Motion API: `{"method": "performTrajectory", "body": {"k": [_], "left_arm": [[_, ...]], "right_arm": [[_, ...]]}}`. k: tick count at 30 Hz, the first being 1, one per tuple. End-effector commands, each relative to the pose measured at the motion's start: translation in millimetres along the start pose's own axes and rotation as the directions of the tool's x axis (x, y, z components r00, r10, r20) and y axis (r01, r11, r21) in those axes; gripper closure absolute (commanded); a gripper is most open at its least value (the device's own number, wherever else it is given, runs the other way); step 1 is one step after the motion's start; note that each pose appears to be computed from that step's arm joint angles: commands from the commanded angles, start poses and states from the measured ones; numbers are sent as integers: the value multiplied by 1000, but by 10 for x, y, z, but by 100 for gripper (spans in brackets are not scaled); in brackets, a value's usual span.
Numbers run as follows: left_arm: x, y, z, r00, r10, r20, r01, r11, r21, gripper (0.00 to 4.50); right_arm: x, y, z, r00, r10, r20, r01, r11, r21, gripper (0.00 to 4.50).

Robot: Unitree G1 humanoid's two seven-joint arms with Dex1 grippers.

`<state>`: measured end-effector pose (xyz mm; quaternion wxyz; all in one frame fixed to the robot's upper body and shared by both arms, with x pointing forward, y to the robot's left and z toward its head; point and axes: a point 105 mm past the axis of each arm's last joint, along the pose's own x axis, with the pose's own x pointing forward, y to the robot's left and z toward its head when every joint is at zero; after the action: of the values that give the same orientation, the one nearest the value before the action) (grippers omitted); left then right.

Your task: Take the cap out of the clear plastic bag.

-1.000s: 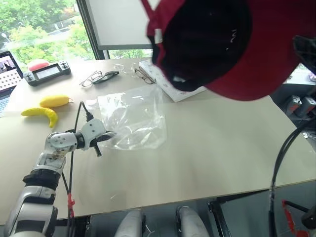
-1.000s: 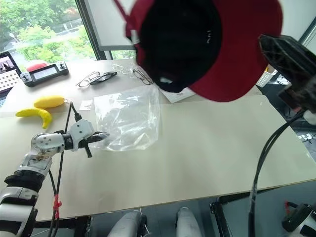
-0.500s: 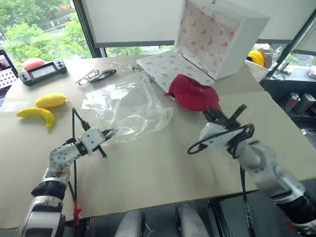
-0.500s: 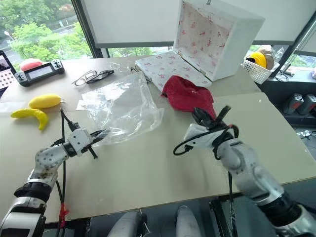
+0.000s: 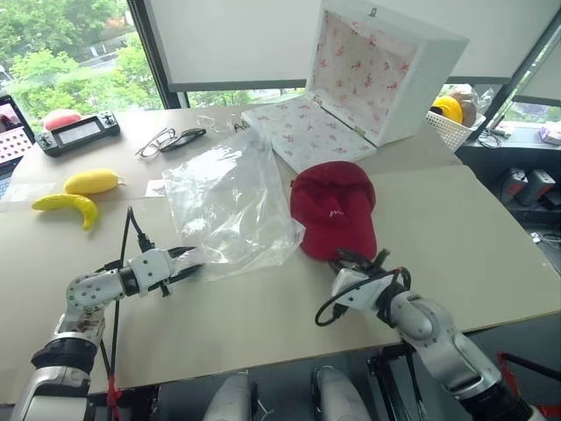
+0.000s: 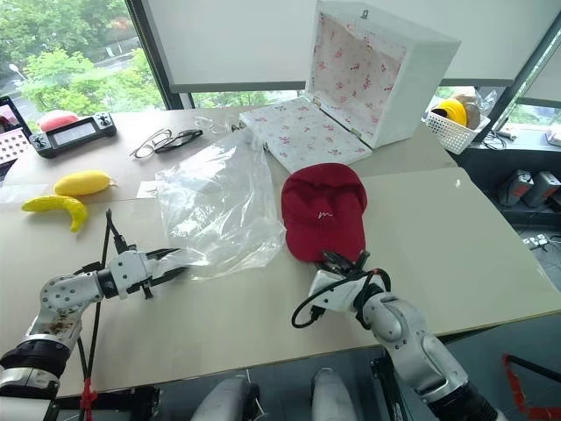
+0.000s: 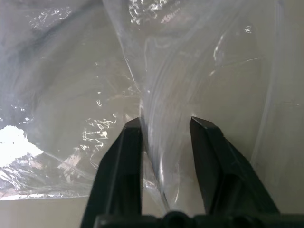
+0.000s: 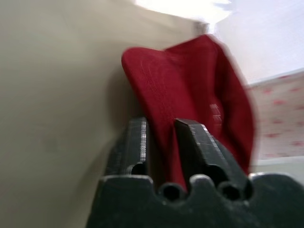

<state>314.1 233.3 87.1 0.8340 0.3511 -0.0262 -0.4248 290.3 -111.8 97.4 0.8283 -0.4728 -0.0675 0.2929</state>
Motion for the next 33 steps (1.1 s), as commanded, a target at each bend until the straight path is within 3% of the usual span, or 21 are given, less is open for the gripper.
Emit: {"method": "performTrajectory", "body": {"k": [1,4,5,10,13,16,20,26,31,33], "left_arm": [[14,-141,-82,997,-74,-25,73,997,-36,108],[26,-200,-38,992,-127,-2,127,991,-50,0],[31,-223,0,988,-152,11,153,987,-50,0],[46,-198,298,970,-220,104,230,969,-92,0],[2,-125,453,960,-231,156,263,936,-232,0],[-115,-182,487,936,-310,168,352,820,-451,0],[-243,-87,487,939,-274,208,340,655,-675,0],[-300,385,444,970,65,234,166,527,-833,0],[-377,648,365,895,393,210,66,348,-935,0],[-394,679,268,850,505,149,8,270,-963,0]], "right_arm": [[-41,-232,-25,999,-40,-8,40,998,52,147],[-73,-285,-79,998,-49,-29,52,991,127,39],[-86,-291,-94,998,-42,-38,48,985,163,10],[-178,-411,-112,998,-39,-42,51,939,340,4],[-271,-439,-125,1000,-8,-27,19,893,449,4],[-375,-497,-196,999,-18,-27,30,833,553,4],[-478,-654,-215,997,-83,9,54,729,683,4],[-573,-998,-290,956,-292,-3,181,584,791,4],[-651,-1146,-385,919,-392,-51,251,478,842,4],[-674,-1173,-451,907,-413,-80,279,448,849,4]]}}
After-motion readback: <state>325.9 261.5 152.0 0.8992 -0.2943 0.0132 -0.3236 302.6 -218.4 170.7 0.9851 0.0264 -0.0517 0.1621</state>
